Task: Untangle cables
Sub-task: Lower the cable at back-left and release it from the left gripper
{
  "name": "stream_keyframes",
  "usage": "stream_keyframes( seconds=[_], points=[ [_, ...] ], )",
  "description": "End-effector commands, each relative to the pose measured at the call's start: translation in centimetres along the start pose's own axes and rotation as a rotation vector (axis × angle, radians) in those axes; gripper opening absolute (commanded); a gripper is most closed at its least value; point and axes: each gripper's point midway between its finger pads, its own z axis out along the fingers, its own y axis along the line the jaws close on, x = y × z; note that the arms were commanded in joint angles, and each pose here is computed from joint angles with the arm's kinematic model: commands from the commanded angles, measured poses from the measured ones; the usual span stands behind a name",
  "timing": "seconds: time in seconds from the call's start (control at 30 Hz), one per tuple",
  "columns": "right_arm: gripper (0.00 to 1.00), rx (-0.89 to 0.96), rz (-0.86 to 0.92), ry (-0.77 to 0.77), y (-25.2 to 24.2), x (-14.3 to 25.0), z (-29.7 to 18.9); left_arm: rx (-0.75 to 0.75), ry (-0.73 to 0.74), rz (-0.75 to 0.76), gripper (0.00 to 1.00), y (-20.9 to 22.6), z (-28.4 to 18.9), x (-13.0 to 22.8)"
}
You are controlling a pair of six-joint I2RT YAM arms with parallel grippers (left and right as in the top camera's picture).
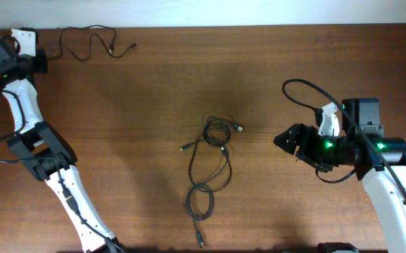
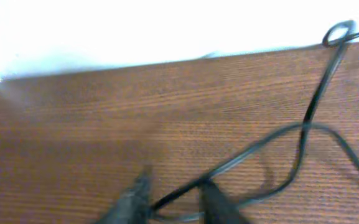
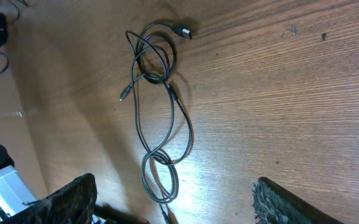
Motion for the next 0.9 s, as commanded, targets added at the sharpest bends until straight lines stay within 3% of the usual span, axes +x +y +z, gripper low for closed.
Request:
stream_keyframes(
  seconds=[0.0,0.17,0.33,0.4,0.47,0.5,0.53,0.57,0.77,0.8,0.87],
  points=[
    [0.81,0.003,-0.015,0.002,0.1,0.0,0.1,0.001,-0.007,0.004,0.0,0.2,0.2,0.3],
    [0.81,0.005,0.009,0.006,0.1,0.1,0.1,-0.092,-0.069,0.032,0.0,2.9,-1.2,-2.6],
    [0.81,0.006,0.01,0.006,0.1,0.1,0.1,-0.451,-0.088,0.043,0.0,10.4,-6.2,-7.2],
    [0.81,0.006,0.01,0.007,0.0,0.1,0.1,-0.473,-0.077,0.036,0.0,11.3,-6.7,-6.9],
    [0.81,0.005,0.01,0.007,0.1,0.1,0.1,-0.459,-0.031,0.023,0.3,11.4,-6.7,-5.5],
    [0.81,0.006,0.01,0.007,0.0,0.1,0.1,-0.452,-0.016,0.018,0.34,11.4,-6.7,-5.0],
    [0.8,0.005,0.01,0.007,0.1,0.1,0.1,-0.431,-0.006,0.015,0.88,11.2,-6.5,-4.7],
    [0.81,0.006,0.01,0.007,0.0,0.1,0.1,-0.398,-0.007,0.014,0.99,10.7,-6.3,-4.5],
    [0.81,0.005,0.01,0.007,0.1,0.1,0.1,-0.295,0.012,0.0,0.99,8.2,-5.4,-4.1],
    [0.81,0.006,0.01,0.007,0.0,0.1,0.1,-0.265,-0.01,-0.071,0.99,7.3,-5.1,-4.5],
    [0.81,0.006,0.01,0.007,0.0,0.1,0.1,-0.069,-0.11,-0.256,0.99,3.4,-4.2,-6.8]
  ],
)
